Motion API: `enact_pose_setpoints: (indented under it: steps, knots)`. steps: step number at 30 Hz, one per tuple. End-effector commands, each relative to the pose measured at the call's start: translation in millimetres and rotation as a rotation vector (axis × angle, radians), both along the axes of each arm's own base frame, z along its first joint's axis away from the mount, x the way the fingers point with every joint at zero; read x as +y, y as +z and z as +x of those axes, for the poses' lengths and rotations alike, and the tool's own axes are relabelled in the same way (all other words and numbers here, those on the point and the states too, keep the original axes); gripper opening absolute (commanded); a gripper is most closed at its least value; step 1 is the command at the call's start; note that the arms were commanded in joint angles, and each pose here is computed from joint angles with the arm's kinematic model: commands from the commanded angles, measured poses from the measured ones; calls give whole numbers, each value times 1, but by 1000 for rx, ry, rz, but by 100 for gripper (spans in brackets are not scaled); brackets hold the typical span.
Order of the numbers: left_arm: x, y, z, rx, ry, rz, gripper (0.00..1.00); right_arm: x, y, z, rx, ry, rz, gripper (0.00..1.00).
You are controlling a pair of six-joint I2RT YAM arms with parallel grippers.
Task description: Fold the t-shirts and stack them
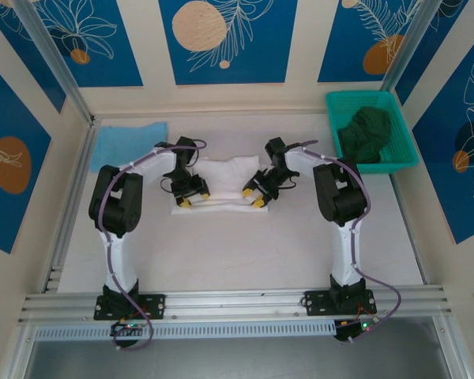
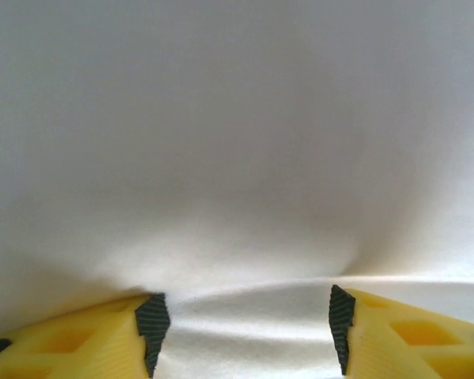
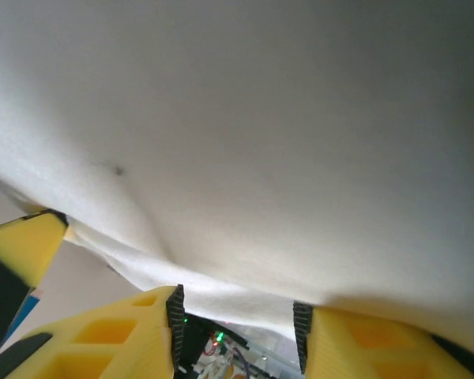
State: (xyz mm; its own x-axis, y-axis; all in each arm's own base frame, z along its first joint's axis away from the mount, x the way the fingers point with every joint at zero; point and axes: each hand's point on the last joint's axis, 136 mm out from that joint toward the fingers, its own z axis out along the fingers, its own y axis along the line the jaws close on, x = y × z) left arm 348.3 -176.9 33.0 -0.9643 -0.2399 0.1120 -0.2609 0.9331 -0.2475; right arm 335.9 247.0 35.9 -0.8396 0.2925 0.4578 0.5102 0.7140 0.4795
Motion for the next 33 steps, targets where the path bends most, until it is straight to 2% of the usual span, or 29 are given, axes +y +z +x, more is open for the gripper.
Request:
enact_pose_setpoints:
  steps: [1,4,7,9,11,14,19,23,27,29,31,33]
  knots:
    - [26,9,-5,-12,-8,102,85,-17,12,1,-83,-8,-59,44]
    - [26,41,2,-72,-5,59,93,-7,34,0,-192,36,-20,44]
    - [20,62,6,-93,0,-24,90,10,49,-9,-258,98,23,43]
    - [5,71,4,-96,-31,-111,82,28,52,-17,-263,153,69,40]
    - [-11,75,-2,-91,-58,-198,68,39,46,-24,-246,196,62,36]
    - [-12,58,-15,-63,-61,-190,47,46,27,-32,-189,232,52,29]
    - [21,3,-38,3,60,-124,37,28,-16,-42,-93,222,-12,21]
    - [54,-23,-52,4,88,-13,37,16,-20,-50,-127,233,-30,21]
    - [68,-29,-56,0,145,-41,41,2,-20,-54,-159,225,-55,24]
    - [65,-18,-49,-15,135,-71,46,0,-6,-49,-195,197,-36,28]
    - [60,4,-35,-55,111,-94,56,7,24,-39,-287,187,15,37]
    - [53,33,-11,-107,116,-157,66,15,57,-21,-384,171,65,41]
